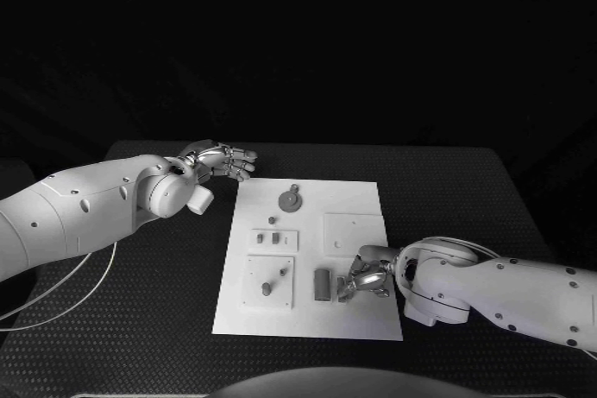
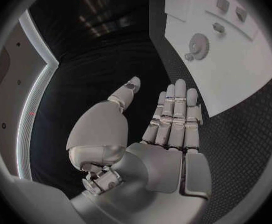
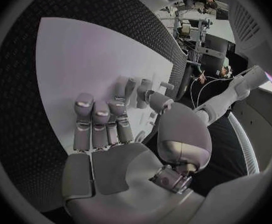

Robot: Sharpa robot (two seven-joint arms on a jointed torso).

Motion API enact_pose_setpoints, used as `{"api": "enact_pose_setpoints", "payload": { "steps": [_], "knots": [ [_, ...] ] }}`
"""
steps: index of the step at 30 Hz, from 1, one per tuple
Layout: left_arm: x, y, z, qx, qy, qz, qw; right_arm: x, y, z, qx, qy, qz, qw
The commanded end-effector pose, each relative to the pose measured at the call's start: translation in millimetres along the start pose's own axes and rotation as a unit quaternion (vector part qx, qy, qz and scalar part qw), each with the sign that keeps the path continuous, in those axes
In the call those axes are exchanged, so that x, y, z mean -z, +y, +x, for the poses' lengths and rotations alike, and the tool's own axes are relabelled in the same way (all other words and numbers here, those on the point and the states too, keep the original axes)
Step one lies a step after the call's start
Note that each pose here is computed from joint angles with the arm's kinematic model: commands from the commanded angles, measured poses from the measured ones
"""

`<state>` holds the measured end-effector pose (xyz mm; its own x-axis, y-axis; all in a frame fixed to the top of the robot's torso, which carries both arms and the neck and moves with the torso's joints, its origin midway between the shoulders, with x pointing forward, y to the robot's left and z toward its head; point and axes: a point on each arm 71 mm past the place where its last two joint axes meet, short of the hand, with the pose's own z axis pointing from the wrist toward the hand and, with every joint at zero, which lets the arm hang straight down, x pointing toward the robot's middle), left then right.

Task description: Assemble the parts on the task board

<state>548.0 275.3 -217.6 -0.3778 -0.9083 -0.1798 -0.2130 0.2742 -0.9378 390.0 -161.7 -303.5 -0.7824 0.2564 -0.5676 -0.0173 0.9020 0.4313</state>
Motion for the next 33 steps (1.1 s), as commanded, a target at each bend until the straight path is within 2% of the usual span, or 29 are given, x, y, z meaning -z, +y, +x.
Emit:
{"api": "enact_pose_setpoints", "payload": {
  "steps": [1, 4, 9, 33],
  "knots": [
    [-0.1, -1.1, 1.3, -0.001, 0.007, 0.003, 1.0, 1.2, 3.9, 3.3, 0.016, 0.019, -0.027, 0.999],
    [-0.1, -1.2, 1.4, -0.001, 0.007, 0.003, 1.0, 1.2, 3.0, 3.7, 0.022, 0.023, -0.026, 0.999],
    [-0.2, -1.3, 2.0, -0.001, 0.008, 0.004, 1.0, 0.0, 3.2, 2.5, 0.046, 0.014, -0.024, 0.999],
    [-0.2, -1.7, 3.8, -0.007, 0.015, 0.006, 1.0, -5.4, 1.3, -0.1, 0.042, -0.005, -0.006, 0.999]
  ]
}}
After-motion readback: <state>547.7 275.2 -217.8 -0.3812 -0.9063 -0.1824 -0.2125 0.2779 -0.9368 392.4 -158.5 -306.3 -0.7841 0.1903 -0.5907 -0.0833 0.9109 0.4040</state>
